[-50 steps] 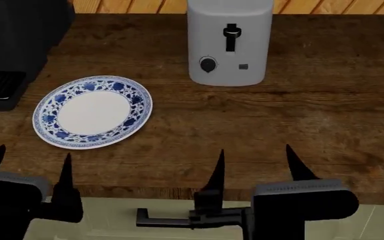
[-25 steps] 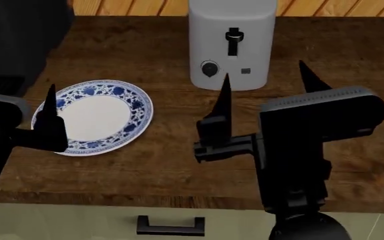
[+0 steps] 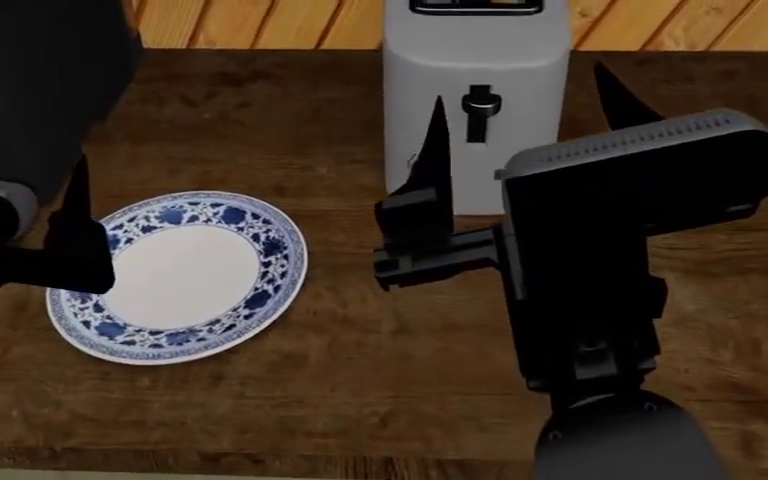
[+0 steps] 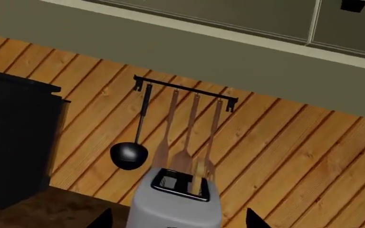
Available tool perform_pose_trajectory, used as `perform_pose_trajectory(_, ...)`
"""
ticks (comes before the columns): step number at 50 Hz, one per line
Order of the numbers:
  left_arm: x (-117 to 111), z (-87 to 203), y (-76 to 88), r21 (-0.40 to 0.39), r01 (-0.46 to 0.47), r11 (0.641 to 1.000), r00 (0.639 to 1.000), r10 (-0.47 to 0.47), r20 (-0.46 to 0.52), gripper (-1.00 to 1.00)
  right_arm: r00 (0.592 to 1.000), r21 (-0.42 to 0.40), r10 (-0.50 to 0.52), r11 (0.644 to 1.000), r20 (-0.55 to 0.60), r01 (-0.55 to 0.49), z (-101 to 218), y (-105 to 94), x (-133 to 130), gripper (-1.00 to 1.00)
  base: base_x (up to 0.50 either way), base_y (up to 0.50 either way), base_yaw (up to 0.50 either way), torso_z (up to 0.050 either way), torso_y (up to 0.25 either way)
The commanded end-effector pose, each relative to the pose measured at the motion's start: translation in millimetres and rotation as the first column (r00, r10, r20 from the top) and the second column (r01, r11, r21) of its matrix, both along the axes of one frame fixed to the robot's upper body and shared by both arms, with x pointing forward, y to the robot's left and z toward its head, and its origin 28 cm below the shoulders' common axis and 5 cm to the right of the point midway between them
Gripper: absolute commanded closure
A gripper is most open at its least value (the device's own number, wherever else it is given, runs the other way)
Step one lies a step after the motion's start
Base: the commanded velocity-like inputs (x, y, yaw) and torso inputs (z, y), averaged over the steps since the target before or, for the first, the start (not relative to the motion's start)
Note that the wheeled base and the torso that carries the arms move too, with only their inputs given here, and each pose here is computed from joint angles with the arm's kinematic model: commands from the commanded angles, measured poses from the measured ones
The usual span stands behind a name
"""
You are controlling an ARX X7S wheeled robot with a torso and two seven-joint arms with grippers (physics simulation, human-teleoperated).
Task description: Place the toasted item on a plate.
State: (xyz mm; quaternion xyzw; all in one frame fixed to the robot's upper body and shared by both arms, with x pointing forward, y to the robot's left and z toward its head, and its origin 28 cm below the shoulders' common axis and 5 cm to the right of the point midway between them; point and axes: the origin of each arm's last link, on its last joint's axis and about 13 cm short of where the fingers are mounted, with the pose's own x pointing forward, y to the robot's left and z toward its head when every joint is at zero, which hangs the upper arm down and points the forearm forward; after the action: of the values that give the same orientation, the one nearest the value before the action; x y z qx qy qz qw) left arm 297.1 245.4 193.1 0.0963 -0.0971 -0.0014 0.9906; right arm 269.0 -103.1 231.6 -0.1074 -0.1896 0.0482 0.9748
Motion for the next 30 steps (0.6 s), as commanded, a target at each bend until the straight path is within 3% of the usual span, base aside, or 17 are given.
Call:
perform_pose_trajectory(1,-1.4,0.9,0.5,0.008,-0.001,1.000,1.000,0.001,-0.001,-1.00,1.000,-0.008,0.011,1.000,0.008,-0.011,3.8,0.4,0.6,-1.00,0.25,0.07,0.00,0.000,0.000)
perform_pose_trajectory(30,-3.6,2.6,1.5,0.012,-0.011,1.000,1.000,0.011,0.002,-1.00,0.999,0.003,0.024,1.000,0.024,-0.024,7.5,0.8,-1.4,-1.00,0.10,0.03,0.00,0.000,0.000)
